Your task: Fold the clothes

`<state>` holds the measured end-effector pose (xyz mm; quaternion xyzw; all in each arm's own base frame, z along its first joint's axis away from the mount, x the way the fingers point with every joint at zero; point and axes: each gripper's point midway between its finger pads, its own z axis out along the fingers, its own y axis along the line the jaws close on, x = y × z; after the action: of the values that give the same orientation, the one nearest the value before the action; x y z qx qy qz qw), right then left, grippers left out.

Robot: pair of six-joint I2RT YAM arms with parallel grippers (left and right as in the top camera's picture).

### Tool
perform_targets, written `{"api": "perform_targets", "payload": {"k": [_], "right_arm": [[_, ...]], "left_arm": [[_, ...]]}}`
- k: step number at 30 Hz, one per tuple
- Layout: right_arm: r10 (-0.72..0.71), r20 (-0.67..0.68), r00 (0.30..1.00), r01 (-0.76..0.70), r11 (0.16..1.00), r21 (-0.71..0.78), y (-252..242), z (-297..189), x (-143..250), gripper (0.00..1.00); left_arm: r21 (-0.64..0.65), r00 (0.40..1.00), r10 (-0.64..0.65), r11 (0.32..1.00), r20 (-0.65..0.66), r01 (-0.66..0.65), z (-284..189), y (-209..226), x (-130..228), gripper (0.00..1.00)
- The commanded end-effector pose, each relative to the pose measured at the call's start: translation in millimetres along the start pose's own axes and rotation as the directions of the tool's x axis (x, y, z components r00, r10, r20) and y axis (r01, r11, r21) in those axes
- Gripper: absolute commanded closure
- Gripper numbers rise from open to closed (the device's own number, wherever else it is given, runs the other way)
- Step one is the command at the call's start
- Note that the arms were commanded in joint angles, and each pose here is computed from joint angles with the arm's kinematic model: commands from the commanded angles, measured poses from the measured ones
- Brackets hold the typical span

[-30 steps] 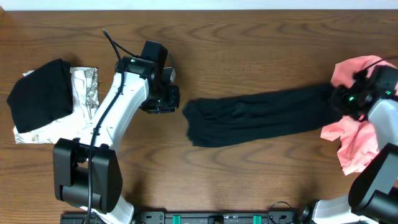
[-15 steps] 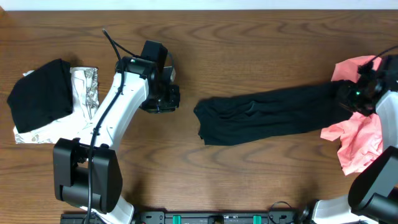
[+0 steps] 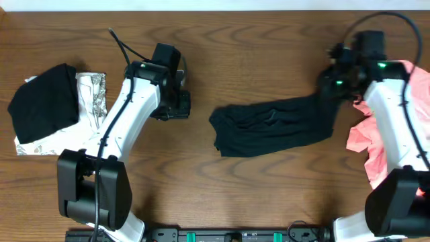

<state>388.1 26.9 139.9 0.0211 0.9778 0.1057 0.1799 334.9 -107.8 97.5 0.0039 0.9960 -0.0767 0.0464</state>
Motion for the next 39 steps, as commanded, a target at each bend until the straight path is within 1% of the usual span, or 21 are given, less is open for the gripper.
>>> {"api": "perform_targets", "payload": {"k": [1, 9, 18, 25, 30, 34, 39], "right_arm": [[-0.079, 0.006, 0.997, 0.079, 0.996, -0.038, 37, -1, -1, 0.99], [-0.250, 0.036, 0.968, 0.252, 0.962, -0.104, 109, 7, 8, 0.99], [-0.350, 0.044, 0.936, 0.352, 0.926, -0.137, 162, 10, 28, 0.99], [-0.382, 0.039, 0.923, 0.384, 0.911, -0.148, 182, 10, 40, 0.99], [-0.388, 0.039, 0.921, 0.389, 0.909, -0.150, 184, 10, 41, 0.99], [-0.443, 0.042, 0.895, 0.444, 0.882, -0.155, 189, 10, 45, 0.99], [-0.496, 0.028, 0.868, 0.493, 0.853, -0.171, 201, 12, 60, 0.99]], "left_arm": [[-0.042, 0.999, -0.012, 0.999, 0.043, 0.014, -9, 13, -10, 0.59], [-0.046, 0.997, -0.059, 0.997, 0.053, 0.061, -11, 29, -15, 0.59], [-0.046, 0.996, -0.075, 0.996, 0.056, 0.077, -11, 35, -16, 0.58], [-0.046, 0.996, -0.075, 0.996, 0.056, 0.077, -11, 35, -16, 0.58], [-0.047, 0.996, -0.075, 0.996, 0.056, 0.077, -11, 35, -16, 0.58], [-0.046, 0.996, -0.075, 0.996, 0.056, 0.077, -11, 35, -16, 0.58], [-0.046, 0.996, -0.075, 0.996, 0.056, 0.078, -11, 35, -16, 0.58]]}}
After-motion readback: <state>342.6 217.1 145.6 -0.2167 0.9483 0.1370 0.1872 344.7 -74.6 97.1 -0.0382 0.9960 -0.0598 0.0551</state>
